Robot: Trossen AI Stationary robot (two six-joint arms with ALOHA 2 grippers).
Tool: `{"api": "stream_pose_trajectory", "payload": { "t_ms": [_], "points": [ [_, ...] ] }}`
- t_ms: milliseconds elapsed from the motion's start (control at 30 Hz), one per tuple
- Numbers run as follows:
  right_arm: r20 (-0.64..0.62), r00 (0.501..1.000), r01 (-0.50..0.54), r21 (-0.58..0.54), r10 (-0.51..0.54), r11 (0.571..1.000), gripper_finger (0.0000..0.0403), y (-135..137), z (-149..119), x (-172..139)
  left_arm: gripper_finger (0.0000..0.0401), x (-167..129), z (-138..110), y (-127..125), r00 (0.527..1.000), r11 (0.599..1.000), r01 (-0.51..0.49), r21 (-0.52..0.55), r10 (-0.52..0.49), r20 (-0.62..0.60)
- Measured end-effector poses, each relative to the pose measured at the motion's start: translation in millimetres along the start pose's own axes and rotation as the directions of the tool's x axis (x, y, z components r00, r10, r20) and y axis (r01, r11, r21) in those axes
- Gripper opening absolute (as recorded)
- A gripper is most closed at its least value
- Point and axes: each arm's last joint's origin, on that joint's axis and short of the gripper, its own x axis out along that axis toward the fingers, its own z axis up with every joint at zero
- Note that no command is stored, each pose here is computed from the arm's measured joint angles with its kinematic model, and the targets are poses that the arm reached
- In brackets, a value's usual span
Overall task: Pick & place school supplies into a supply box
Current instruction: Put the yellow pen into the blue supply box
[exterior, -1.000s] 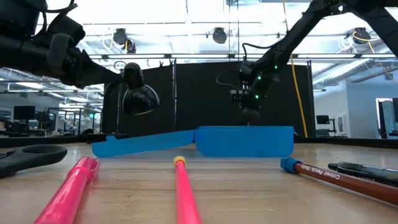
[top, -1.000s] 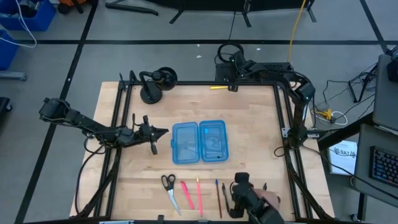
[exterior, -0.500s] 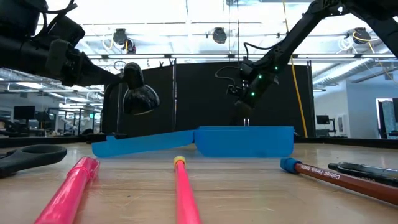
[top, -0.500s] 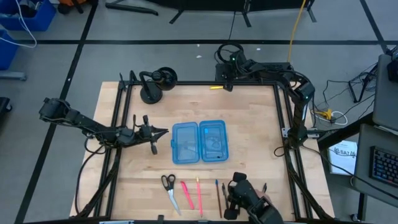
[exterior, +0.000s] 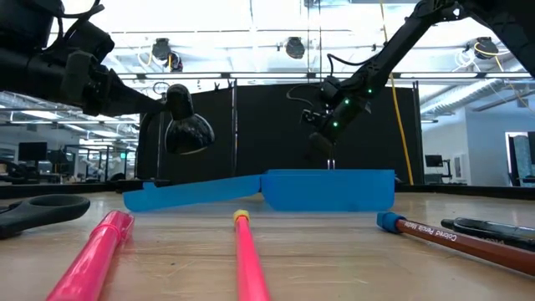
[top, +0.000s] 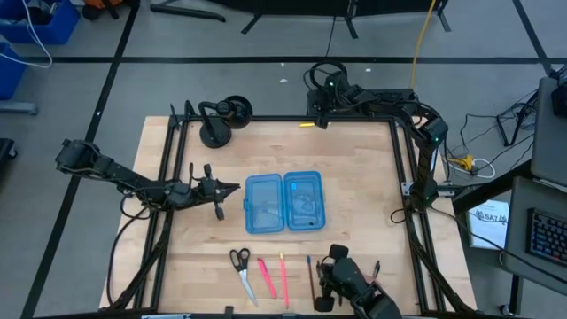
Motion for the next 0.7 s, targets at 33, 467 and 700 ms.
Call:
{"api": "stream_pose_trajectory", "payload": {
  "t_ms": [33, 467, 700],
  "points": [
    [0.000, 1.000, 0.001, 0.001, -0.001, 1.000, 0.0002, -0.1, 0.0, 0.0, 0.0027, 0.0, 0.0, 0.0, 1.000, 1.000, 0.000, -0.001, 0.000, 0.000],
    [-0.087, 0.994, -0.072, -0.032, 0.069, 0.997, 0.0036, 9.7, -6.6, 0.4, 0.0033, 0.0, -1.4, 0.0, 1.000, 1.000, 0.000, 0.007, 0.000, -0.013],
    [-0.161, 0.979, -0.128, -0.022, 0.122, 0.992, 0.0085, 16.0, -13.3, -0.8, 0.0033, 0.0, -1.6, 0.0, 1.000, 0.999, 0.001, 0.032, 0.000, -0.014]
  ]
}}
